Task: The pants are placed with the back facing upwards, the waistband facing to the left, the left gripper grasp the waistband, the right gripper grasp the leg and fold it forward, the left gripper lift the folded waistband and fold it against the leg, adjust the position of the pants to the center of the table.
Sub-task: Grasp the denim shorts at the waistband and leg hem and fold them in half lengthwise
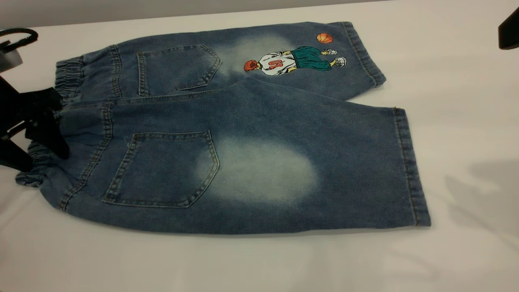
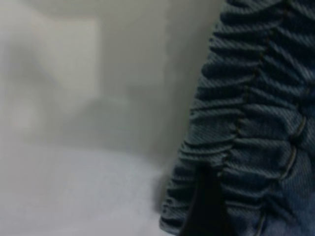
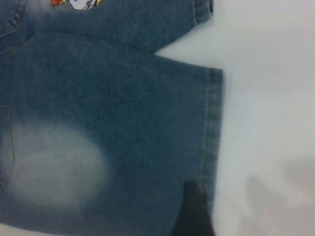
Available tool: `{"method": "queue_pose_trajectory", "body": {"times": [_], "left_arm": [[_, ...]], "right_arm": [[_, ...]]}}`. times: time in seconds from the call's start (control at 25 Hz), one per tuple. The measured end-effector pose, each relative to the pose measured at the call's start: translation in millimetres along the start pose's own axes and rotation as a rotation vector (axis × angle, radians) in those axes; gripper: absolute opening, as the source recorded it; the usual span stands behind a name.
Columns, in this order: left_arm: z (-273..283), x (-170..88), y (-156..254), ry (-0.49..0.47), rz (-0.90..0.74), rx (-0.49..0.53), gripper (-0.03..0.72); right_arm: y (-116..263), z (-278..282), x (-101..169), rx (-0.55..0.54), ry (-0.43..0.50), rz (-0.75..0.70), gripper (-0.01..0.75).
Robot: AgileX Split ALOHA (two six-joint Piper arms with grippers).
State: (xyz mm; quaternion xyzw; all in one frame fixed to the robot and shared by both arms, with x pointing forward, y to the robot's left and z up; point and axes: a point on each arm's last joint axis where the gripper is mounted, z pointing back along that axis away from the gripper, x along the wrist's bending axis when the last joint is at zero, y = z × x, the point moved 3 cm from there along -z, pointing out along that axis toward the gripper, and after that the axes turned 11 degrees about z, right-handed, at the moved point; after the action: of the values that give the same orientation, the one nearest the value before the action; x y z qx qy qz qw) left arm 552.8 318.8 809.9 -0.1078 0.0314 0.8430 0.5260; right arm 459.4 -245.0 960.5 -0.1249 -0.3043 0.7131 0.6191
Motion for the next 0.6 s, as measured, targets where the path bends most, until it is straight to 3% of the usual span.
{"method": "queue_pose_trajectory", "body": {"times": [0.32,0.6], "left_arm": [[2.5,10.7,8.3,-0.09,-0.031,0.072,0.458],[2.5,13.6,5.5,-0.113,-0.045,0.049,0.43]], "right_arm": [[-0.1,0.0,0.1,-0.001,-0.001,-0.002,0.483],[-0.6,0.0,0.3,-0.005,-0.002,-0.009,0.483]]}}
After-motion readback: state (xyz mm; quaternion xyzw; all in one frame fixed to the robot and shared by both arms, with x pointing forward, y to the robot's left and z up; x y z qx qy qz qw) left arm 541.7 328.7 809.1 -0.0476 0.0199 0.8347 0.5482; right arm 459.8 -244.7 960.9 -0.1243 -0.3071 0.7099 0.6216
